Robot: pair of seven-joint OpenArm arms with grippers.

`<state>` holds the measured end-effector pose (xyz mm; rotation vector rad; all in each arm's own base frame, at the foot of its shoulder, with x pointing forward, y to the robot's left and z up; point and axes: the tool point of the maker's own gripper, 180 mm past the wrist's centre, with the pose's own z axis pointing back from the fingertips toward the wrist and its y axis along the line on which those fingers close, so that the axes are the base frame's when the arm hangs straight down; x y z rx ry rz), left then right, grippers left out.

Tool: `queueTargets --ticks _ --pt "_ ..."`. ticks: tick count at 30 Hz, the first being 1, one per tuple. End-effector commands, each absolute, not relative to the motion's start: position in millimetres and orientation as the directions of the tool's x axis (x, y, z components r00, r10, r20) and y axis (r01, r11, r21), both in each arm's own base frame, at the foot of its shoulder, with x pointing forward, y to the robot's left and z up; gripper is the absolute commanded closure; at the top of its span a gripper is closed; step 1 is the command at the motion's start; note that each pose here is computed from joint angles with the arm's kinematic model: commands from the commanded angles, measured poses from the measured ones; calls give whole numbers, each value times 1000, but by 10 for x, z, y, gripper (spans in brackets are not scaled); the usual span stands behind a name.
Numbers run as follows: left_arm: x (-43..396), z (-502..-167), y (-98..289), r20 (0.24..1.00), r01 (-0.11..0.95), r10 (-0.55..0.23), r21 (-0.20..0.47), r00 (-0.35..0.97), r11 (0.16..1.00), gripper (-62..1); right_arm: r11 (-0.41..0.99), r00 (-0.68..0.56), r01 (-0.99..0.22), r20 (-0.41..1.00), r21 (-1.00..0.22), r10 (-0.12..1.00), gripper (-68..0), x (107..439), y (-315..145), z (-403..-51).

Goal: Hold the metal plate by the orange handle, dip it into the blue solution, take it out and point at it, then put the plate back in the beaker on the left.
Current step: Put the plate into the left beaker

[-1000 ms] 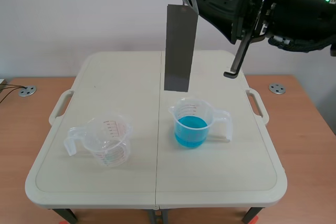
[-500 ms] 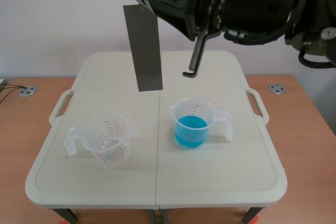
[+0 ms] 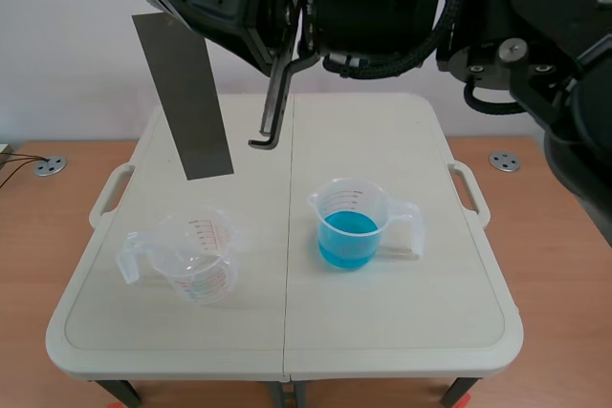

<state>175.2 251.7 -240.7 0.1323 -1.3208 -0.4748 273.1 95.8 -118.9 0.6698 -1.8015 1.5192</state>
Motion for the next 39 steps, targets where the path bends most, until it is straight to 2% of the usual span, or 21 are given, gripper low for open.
queueTargets --ticks 1,12,24,39 --pt "1769 -2351 2511 905 250 -400 357 147 900 -31 197 -666 -732 746 -652 -3 -13 2691 1011 -1021" --pt "1768 -2358 2513 904 251 -401 357 151 900 -31 170 -657 -746 754 -644 -24 -13 2568 1176 -1086" --pt "1764 -2381 2522 900 251 -403 357 164 900 -31 211 -613 -774 790 -597 -17 -13 2730 1238 -1217" --pt "1764 -2381 2522 900 252 -403 357 164 900 -31 187 -557 -816 830 -547 -4 -13 2869 1366 -1444"
